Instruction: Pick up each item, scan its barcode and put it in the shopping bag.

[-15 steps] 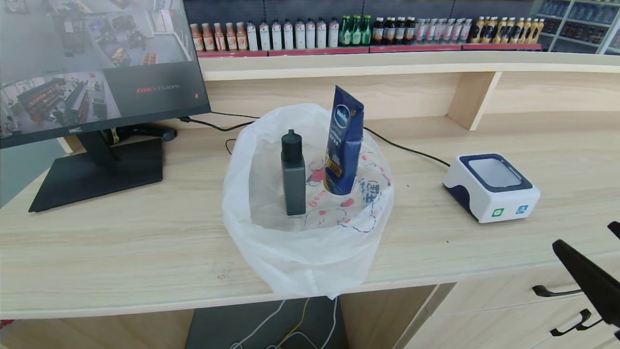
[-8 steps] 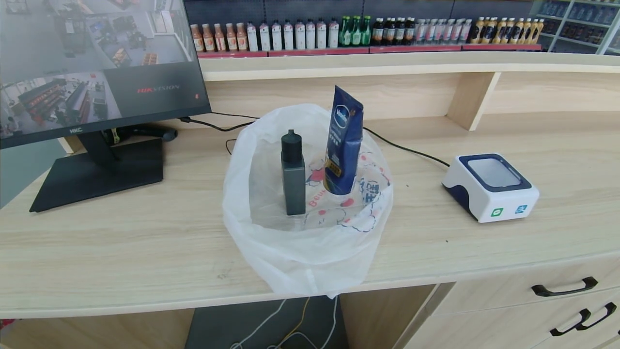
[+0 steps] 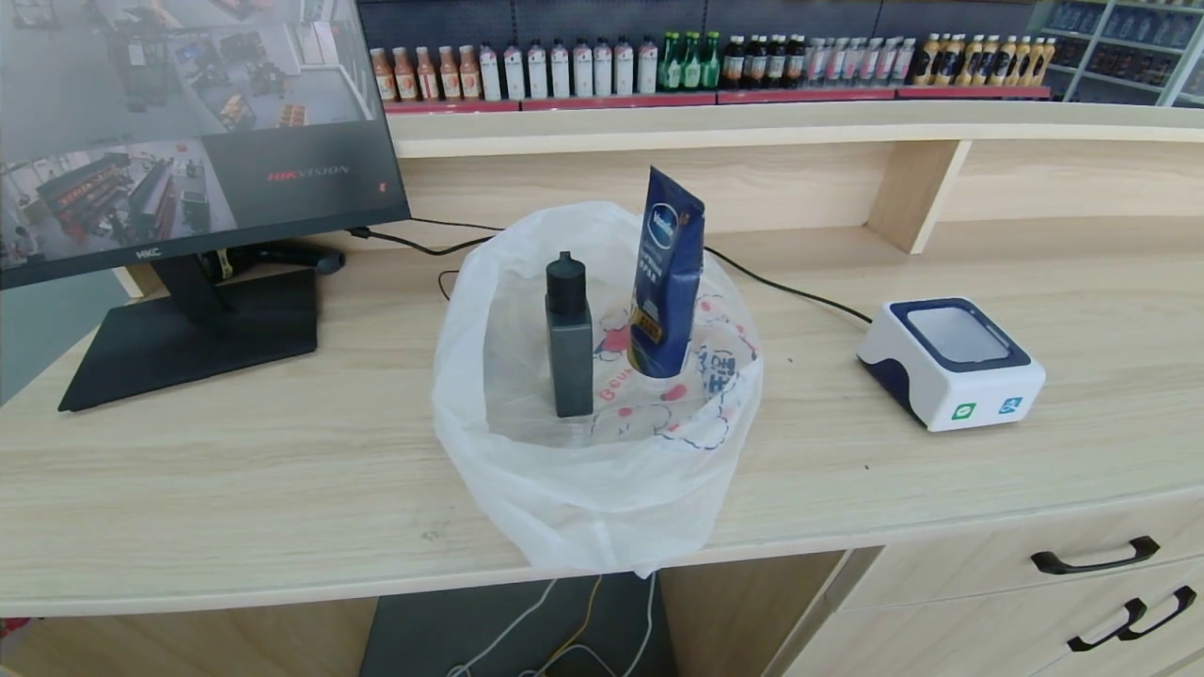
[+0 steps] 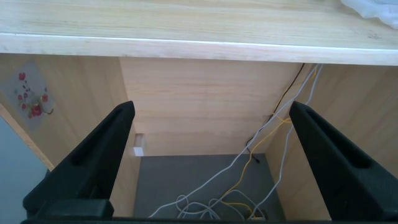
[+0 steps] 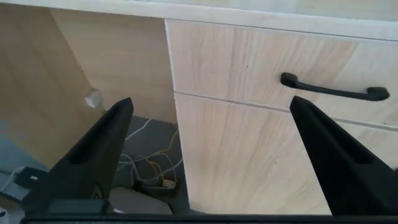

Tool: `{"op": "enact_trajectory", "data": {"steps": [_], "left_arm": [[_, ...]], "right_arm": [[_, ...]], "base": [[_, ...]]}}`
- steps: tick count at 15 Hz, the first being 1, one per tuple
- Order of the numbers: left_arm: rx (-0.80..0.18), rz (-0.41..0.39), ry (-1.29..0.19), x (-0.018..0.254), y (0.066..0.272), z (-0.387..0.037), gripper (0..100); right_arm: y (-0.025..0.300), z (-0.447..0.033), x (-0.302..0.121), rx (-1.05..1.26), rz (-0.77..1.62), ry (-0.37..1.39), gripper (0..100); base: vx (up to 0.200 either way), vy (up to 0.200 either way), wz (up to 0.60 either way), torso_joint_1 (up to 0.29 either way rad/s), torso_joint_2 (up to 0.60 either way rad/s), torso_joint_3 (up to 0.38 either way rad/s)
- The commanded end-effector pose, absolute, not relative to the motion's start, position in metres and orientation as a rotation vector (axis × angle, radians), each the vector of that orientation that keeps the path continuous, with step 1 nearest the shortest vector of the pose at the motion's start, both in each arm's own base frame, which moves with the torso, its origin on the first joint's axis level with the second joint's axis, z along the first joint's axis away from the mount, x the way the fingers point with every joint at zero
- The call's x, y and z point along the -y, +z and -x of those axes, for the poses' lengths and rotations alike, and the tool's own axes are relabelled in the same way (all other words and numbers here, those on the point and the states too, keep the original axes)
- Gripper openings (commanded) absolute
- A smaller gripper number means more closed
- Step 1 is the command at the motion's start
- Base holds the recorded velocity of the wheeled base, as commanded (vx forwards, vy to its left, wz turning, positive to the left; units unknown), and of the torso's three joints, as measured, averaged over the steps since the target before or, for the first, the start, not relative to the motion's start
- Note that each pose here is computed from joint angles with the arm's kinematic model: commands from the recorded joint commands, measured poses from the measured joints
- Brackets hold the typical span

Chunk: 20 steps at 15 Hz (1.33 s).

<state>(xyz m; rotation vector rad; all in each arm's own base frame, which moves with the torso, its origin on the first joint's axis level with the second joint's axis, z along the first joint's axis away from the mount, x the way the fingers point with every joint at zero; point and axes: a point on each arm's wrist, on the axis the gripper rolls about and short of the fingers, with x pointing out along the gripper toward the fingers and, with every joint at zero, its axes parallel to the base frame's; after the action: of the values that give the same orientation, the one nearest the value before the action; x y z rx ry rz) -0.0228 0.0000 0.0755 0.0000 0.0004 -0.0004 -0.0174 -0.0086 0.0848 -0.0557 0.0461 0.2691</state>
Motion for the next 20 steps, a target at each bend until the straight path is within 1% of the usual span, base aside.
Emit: {"op": "enact_trajectory", "data": {"steps": [1, 3, 6, 7, 8, 15, 20], "left_arm": [[0.0, 0.0, 0.0, 0.0, 0.075, 0.023, 100], [0.0, 0.0, 0.002, 0.0, 0.075, 0.023, 100], [0.0, 0.0, 0.0, 0.0, 0.075, 0.023, 100], [0.0, 0.0, 0.0, 0.0, 0.075, 0.023, 100], [0.0, 0.0, 0.002, 0.0, 0.075, 0.023, 100], [0.0, 0.002, -0.002, 0.0, 0.075, 0.023, 100], [0.0, 0.003, 0.0, 0.0, 0.075, 0.023, 100]], "right_arm": [[0.086, 0.012, 0.005, -0.129, 0.07, 0.126, 100], [0.086, 0.012, 0.003, -0.134, 0.061, 0.029, 100], [0.085, 0.02, 0.002, -0.051, 0.05, -0.077, 100], [0.084, 0.022, 0.002, -0.026, 0.045, -0.07, 100], [0.077, 0.023, 0.001, 0.005, 0.038, -0.043, 100], [0.076, 0.023, 0.0, 0.001, 0.049, -0.005, 100], [0.076, 0.023, 0.0, 0.001, 0.046, -0.003, 100]], "base": [[0.0, 0.0, 0.0, 0.0, 0.0, 0.0], [0.0, 0.0, 0.0, 0.0, 0.0, 0.0], [0.0, 0.0, 0.0, 0.0, 0.0, 0.0], [0.0, 0.0, 0.0, 0.0, 0.0, 0.0], [0.0, 0.0, 0.0, 0.0, 0.0, 0.0], [0.0, 0.0, 0.0, 0.0, 0.0, 0.0], [-0.2, 0.0, 0.0, 0.006, 0.0, 0.001]]}}
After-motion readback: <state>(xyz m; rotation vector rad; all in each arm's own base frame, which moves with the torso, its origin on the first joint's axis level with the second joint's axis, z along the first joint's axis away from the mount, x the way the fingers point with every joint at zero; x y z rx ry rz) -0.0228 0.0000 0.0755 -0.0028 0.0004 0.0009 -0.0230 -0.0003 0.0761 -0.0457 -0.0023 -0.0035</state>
